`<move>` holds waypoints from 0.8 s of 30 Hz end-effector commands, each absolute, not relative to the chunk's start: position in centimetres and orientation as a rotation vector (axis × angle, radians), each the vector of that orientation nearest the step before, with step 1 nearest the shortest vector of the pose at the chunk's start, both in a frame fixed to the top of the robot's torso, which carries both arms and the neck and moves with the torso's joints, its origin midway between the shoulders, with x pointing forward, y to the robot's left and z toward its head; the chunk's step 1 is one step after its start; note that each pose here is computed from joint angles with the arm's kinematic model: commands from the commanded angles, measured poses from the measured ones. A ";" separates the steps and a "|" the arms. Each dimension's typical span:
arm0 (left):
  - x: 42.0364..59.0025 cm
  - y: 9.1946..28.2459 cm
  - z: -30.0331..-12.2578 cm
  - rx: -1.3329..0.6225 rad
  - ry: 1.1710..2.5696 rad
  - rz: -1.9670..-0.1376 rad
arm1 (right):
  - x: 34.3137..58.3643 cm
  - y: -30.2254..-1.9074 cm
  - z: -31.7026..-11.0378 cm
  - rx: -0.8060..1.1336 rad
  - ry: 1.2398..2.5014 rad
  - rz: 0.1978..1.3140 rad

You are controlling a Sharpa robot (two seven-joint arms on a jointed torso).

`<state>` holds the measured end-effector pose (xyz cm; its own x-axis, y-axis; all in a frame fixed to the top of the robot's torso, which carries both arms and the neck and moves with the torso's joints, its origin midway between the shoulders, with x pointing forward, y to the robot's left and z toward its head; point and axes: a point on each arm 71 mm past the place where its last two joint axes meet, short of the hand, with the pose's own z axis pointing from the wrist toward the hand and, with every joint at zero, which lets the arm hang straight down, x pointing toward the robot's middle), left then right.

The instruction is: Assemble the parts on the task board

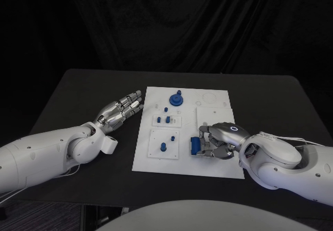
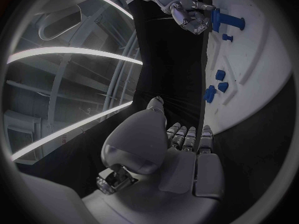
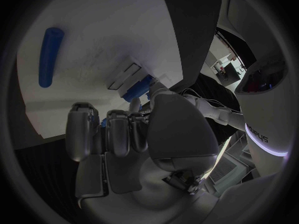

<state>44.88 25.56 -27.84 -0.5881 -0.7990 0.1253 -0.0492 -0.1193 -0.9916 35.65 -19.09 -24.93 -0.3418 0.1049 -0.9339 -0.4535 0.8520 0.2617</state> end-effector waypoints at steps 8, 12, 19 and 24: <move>44.8 25.5 -27.8 -0.944 1.603 -1.784 | 35.1 -19.7 -24.4 -0.230 1.786 0.614; 44.8 25.5 -27.8 -0.944 1.601 -1.782 | 34.8 -20.2 -23.4 -0.194 1.748 0.653; 44.8 25.6 -27.8 -0.941 1.590 -1.776 | 35.3 -21.6 -20.9 -0.124 1.720 0.664; 44.8 25.7 -27.6 -0.932 1.563 -1.774 | 35.5 -23.4 -20.4 -0.079 1.786 0.566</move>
<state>44.81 25.69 -27.81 -0.5855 -0.8011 0.1243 -0.0469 -0.1196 -0.9917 35.52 -23.07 -20.14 -0.2546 0.2247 -0.9406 -0.4006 0.8607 0.3141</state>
